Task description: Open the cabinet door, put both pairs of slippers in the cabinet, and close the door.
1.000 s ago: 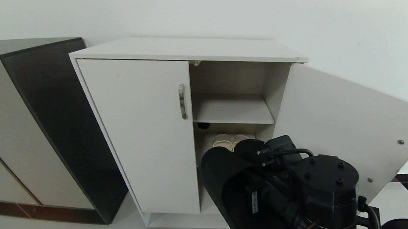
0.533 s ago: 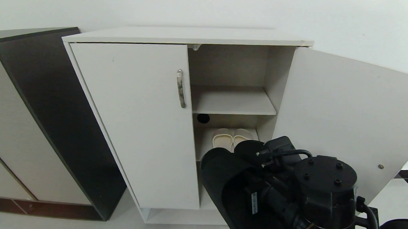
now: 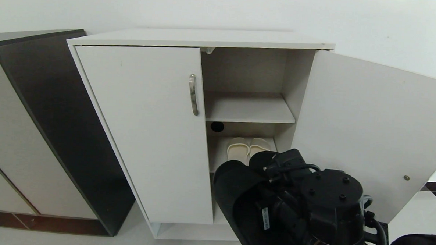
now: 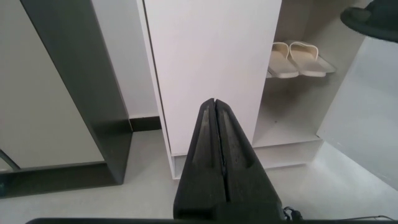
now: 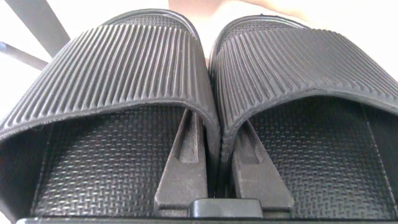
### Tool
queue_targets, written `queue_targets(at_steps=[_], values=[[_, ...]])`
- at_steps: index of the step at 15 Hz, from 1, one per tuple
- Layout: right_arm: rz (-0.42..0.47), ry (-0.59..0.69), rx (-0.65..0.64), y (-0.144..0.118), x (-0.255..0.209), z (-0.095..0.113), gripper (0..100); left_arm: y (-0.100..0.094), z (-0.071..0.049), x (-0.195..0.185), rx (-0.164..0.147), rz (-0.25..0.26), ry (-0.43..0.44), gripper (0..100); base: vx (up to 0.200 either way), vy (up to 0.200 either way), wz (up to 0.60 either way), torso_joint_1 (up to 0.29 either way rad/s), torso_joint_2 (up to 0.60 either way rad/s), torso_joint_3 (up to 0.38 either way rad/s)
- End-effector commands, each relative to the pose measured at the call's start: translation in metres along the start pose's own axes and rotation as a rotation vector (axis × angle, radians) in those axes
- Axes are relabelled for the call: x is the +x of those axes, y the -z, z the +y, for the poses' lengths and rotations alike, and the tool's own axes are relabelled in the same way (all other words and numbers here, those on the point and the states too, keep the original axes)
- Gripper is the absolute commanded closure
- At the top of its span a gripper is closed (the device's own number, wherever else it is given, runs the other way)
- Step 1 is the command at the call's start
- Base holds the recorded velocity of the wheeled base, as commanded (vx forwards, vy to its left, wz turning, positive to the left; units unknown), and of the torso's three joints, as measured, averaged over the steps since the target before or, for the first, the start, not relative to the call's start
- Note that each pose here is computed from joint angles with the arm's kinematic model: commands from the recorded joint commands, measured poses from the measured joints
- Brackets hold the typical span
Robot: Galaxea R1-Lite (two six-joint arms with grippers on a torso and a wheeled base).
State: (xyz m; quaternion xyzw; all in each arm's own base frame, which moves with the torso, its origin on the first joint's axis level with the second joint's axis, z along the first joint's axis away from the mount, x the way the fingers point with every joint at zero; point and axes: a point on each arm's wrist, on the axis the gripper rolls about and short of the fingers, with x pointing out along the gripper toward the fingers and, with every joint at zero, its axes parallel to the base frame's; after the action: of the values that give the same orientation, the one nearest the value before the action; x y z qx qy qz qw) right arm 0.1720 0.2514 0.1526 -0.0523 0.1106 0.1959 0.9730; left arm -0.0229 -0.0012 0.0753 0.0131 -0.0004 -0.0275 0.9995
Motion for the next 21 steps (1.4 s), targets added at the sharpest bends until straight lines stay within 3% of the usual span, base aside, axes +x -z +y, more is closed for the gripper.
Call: queue_targets(at_steps=[1, 2, 6, 8, 10, 17, 21], values=[[-0.037, 0.18, 0.041, -0.016, 0.04, 0.02, 100, 0.0, 0.0, 0.0, 0.0, 0.0, 0.0, 100, 0.0, 0.0, 0.0, 0.0, 0.0, 0.0], [-0.022, 0.238, 0.044, -0.025, 0.051, 0.022, 100, 0.0, 0.0, 0.0, 0.0, 0.002, 0.0, 100, 0.0, 0.0, 0.0, 0.0, 0.0, 0.0], [0.046, 0.263, 0.15, -0.078, 0.057, 0.033, 100, 0.0, 0.0, 0.0, 0.0, 0.002, -0.001, 100, 0.0, 0.0, 0.0, 0.0, 0.0, 0.0], [0.053, 0.314, 0.189, -0.093, 0.059, 0.034, 100, 0.0, 0.0, 0.0, 0.0, 0.002, 0.0, 100, 0.0, 0.0, 0.0, 0.0, 0.0, 0.0], [0.058, 0.379, 0.17, -0.087, 0.068, 0.035, 100, 0.0, 0.0, 0.0, 0.0, 0.002, 0.0, 100, 0.0, 0.0, 0.0, 0.0, 0.0, 0.0], [0.048, 0.384, 0.173, -0.082, 0.072, 0.033, 100, 0.0, 0.0, 0.0, 0.001, 0.002, 0.0, 100, 0.0, 0.0, 0.0, 0.0, 0.0, 0.0], [0.044, 0.382, 0.166, -0.085, 0.071, 0.033, 100, 0.0, 0.0, 0.0, 0.001, 0.002, 0.0, 100, 0.2, 0.0, 0.0, 0.0, 0.0, 0.001]])
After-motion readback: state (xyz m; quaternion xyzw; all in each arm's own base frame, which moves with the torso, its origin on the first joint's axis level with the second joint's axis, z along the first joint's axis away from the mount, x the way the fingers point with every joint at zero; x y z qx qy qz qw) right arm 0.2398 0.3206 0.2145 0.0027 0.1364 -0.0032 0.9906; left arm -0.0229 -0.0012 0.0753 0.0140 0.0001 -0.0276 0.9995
